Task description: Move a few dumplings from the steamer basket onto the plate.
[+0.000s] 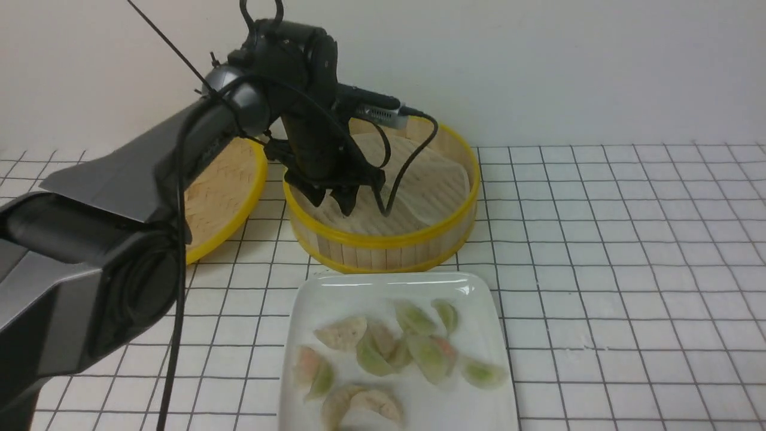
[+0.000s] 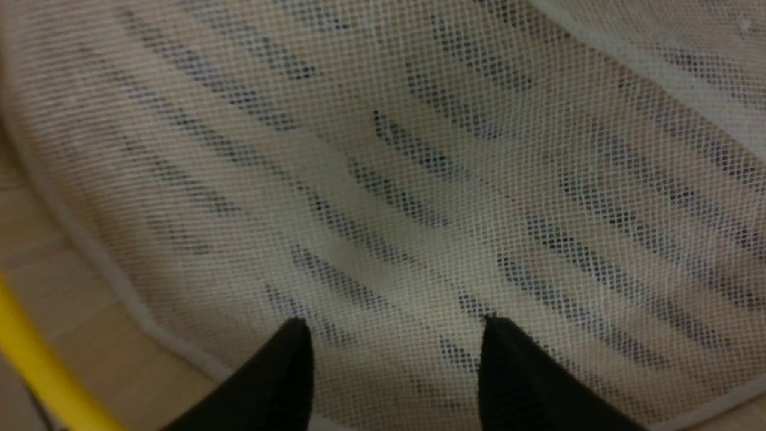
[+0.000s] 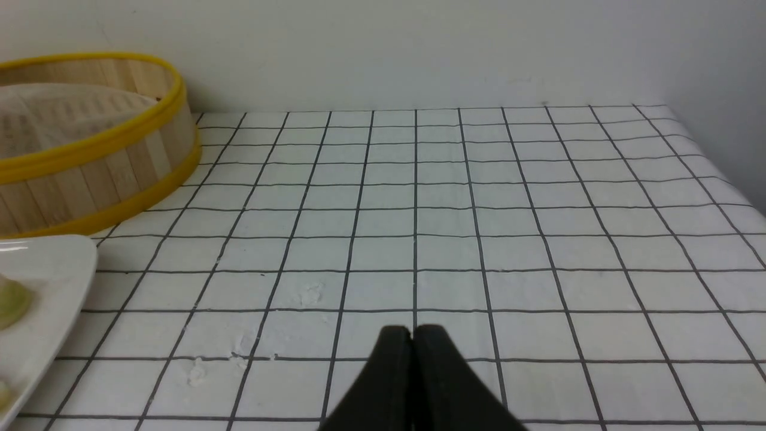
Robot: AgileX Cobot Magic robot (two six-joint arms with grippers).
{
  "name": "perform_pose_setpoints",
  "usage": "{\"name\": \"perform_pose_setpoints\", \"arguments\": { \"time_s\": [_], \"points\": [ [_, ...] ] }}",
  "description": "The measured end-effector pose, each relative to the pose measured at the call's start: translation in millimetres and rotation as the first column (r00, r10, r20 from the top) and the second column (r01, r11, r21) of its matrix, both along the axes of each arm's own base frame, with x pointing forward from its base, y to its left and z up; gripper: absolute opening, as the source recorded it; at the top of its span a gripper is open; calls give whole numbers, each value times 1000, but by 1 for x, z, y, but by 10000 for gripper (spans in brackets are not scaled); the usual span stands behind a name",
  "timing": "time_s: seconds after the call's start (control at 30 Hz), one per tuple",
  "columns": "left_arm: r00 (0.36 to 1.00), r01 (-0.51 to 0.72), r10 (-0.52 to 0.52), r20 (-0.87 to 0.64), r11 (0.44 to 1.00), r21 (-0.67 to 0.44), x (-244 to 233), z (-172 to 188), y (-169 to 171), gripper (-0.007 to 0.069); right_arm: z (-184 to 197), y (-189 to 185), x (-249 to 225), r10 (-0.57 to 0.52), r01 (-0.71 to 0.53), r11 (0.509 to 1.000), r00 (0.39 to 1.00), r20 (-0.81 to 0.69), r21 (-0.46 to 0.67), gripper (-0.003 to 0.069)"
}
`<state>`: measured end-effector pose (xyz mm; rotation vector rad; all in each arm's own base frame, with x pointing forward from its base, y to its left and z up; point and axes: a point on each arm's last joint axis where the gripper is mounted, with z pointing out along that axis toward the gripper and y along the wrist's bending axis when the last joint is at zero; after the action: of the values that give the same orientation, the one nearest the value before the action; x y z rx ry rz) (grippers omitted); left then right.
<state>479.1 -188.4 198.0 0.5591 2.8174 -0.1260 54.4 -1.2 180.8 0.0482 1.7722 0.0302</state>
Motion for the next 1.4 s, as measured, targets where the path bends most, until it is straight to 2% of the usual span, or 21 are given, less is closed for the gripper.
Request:
{"name": "perform_pose_setpoints", "arguments": {
  "time_s": [0.2,0.47,0.63,0.73,0.77,0.8,0.87,0.9,0.97,1.07,1.23,1.3,1.4],
  "points": [
    [1000,23,-23,-19,1000,-12,0,-8,-3,474,0,0,0,0,0,1000,1000,0,0,-14],
    [999,20,-20,-46,1000,-5,-2,-17,-5,479,0,0,0,0,0,1000,1000,0,0,-14],
    [997,1,-1,-77,1000,-2,-5,-26,-5,458,0,0,0,0,0,1000,1000,0,0,-14],
    [997,1,-1,-78,1000,3,-5,-27,-5,386,0,0,0,0,0,1000,1000,0,0,-14],
    [997,2,-2,-77,1000,5,-5,-27,-5,324,0,0,0,0,0,1000,1000,0,0,-14],
    [997,2,-2,-78,1000,5,-5,-27,-5,312,0,0,0,0,0,1000,1000,0,0,-14],
    [997,3,-2,-77,1000,10,-5,-27,-4,132,0,0,0,0,0,1000,1000,0,0,-14],
    [997,3,-2,-76,1000,11,-5,-27,-4,76,0,0,0,0,0,1000,1000,0,0,-14],
    [997,3,-2,-74,1000,7,-5,-26,-4,20,0,0,0,0,0,1000,1000,0,0,-14],
    [999,3,-3,-44,1000,-5,-2,-17,-6,-3,0,0,0,0,0,1000,1000,0,0,-14],
    [997,7,-2,76,999,-53,6,22,-9,-6,0,0,0,0,0,1000,1000,0,0,-14],
    [991,11,0,136,997,-78,5,47,-9,-6,0,0,0,0,0,1000,1000,0,0,-14],
    [987,13,2,162,996,-91,1,62,-8,-6,0,0,0,0,0,1000,1000,0,0,-14]
  ]
}}
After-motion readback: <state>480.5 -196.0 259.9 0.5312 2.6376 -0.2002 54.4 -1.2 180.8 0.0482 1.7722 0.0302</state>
